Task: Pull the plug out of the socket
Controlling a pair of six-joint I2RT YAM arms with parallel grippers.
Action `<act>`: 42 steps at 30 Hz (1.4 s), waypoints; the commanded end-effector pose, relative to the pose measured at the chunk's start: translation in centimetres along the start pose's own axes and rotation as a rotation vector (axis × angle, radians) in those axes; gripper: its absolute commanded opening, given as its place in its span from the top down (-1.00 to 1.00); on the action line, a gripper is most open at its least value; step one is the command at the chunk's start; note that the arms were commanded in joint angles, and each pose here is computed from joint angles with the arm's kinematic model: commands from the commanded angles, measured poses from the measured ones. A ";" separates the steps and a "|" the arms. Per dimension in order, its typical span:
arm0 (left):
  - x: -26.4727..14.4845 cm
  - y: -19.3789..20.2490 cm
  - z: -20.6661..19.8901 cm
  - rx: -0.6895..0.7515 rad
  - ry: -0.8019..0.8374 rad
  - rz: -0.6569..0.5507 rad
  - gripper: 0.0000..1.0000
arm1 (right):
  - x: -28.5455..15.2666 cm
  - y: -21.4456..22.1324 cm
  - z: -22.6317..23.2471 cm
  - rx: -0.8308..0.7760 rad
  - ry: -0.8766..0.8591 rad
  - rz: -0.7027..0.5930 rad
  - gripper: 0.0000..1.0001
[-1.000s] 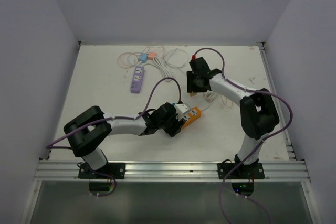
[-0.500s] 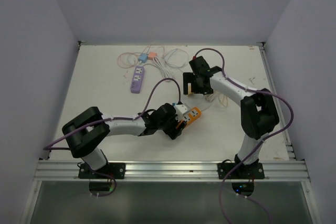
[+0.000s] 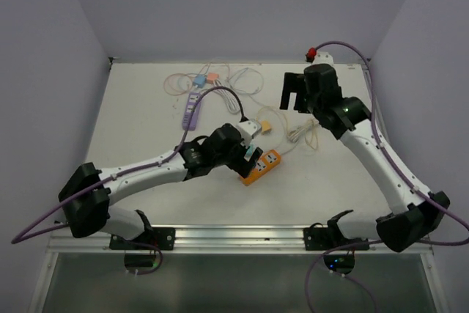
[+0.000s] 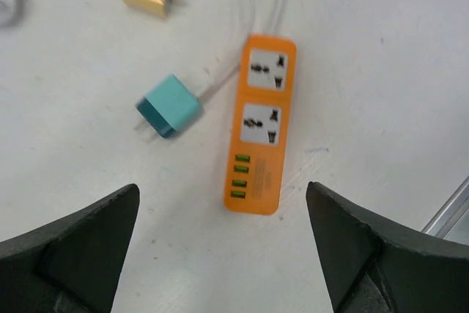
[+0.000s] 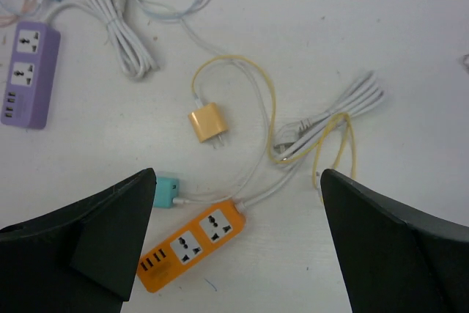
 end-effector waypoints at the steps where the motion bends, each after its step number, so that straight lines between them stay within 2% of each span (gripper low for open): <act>1: -5.1 -6.6 0.8 -0.087 -0.135 -0.212 -0.99 | -4.8 -2.1 -2.9 -0.017 0.116 -0.119 -0.98; 5: -11.0 -10.7 2.5 -0.179 -0.275 -0.382 -0.99 | -9.6 -2.3 -5.5 0.008 0.194 -0.210 -0.98; 9: -19.3 -13.4 4.1 -0.256 -0.398 -0.599 -0.99 | -14.3 -1.3 -8.2 0.037 0.277 -0.318 -0.97; 14: -30.6 -13.4 6.0 -0.333 -0.490 -0.839 -0.99 | -20.0 0.4 -11.4 0.015 0.351 -0.473 -0.98; 20: -38.6 -10.3 8.0 -0.421 -0.541 -0.989 -0.99 | -23.5 1.5 -13.3 0.010 0.406 -0.563 -0.98; 27: -42.2 -6.9 9.7 -0.482 -0.592 -1.033 -0.99 | -24.9 3.0 -13.5 -0.002 0.349 -0.652 -0.98; 33: -41.8 -5.3 10.4 -0.512 -0.601 -1.042 -0.99 | -24.8 3.4 -13.5 -0.045 0.341 -0.659 -0.98; 42: -41.2 -5.1 10.4 -0.507 -0.602 -1.031 -0.99 | -24.9 3.5 -13.4 -0.034 0.329 -0.675 -0.98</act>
Point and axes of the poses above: each gripper's point midway between its finger pads, its own x axis out along the fingers, its own z axis along the line the jaws close on, y = z × x, the point moved 7 cm from there along -x, back along the fingers, and after that the axes turned 13 degrees about -x, right-handed, at the moved point
